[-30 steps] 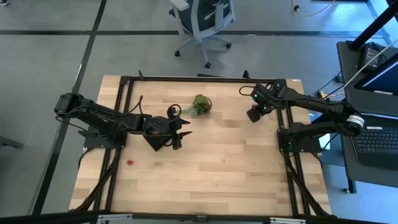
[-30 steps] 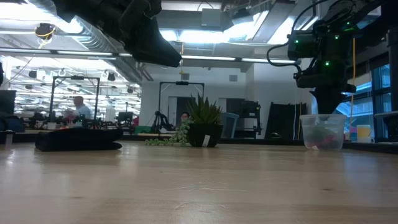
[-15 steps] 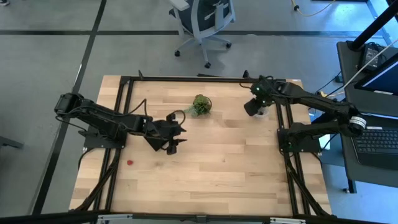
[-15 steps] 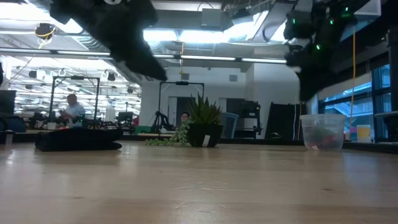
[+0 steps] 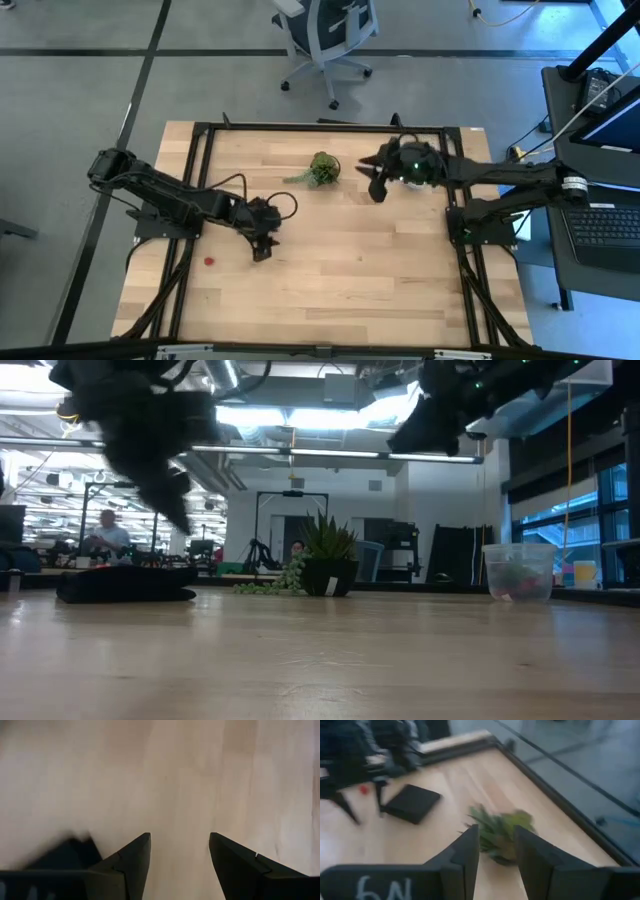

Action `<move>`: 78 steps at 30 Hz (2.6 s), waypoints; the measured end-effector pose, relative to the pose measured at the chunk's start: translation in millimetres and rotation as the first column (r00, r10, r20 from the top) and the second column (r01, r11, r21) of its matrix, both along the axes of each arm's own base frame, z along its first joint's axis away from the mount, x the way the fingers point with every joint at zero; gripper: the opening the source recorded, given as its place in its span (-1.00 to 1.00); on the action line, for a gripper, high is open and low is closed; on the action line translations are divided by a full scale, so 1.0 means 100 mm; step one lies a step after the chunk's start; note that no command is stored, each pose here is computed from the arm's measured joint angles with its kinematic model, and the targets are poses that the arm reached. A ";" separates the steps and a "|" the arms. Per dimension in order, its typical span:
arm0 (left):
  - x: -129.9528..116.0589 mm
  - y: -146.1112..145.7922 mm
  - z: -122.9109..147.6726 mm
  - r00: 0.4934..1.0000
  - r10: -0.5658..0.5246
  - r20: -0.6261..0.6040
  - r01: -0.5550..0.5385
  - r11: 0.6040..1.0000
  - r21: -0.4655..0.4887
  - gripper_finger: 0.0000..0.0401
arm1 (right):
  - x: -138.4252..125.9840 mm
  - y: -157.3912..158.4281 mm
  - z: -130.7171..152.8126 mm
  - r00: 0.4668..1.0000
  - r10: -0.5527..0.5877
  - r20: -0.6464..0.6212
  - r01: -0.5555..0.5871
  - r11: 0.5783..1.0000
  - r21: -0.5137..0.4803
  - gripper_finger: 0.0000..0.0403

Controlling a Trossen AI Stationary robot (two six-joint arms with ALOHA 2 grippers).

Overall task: Pick and placing Produce into tupperware
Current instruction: Put the red raspberry into the bin

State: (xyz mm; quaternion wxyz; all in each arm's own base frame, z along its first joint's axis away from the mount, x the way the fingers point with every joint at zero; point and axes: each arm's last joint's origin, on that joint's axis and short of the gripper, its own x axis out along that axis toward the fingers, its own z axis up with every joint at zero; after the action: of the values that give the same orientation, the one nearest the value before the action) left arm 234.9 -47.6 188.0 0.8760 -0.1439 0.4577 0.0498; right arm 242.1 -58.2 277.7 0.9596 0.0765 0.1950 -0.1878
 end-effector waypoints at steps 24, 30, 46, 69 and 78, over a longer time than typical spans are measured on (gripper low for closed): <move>-0.71 -0.35 -0.22 0.577 0.292 -0.763 -0.503 0.863 -0.049 -0.03 | 0.40 0.16 -0.79 0.997 0.080 0.016 -0.080 0.997 0.005 -0.39; -0.75 -0.44 -0.28 0.557 0.283 -0.781 -0.465 0.885 -0.011 -0.03 | 0.46 0.15 -0.89 0.997 0.080 -0.004 -0.080 0.997 0.010 -0.39; -0.81 -0.60 -0.60 0.418 0.273 -0.867 -0.395 0.913 0.098 -0.03 | 0.47 0.15 -0.93 0.997 0.080 -0.012 -0.080 0.997 0.012 -0.39; -0.77 -0.61 -0.68 0.460 0.237 -0.856 -0.368 0.928 0.059 -0.03 | 0.47 0.15 -0.92 0.997 0.080 -0.010 -0.080 0.997 0.012 -0.40; -0.76 -0.62 -0.69 0.486 0.197 -0.851 -0.332 0.943 0.029 -0.23 | 0.47 0.15 -0.92 0.997 0.081 -0.010 -0.080 0.997 0.011 -0.40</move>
State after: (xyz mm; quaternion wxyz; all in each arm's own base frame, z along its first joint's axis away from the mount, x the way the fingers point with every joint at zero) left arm 159.0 -109.5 119.2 0.5140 -0.2313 0.7974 0.2154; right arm 289.3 -43.1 185.4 0.9649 0.0727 0.2041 -0.1483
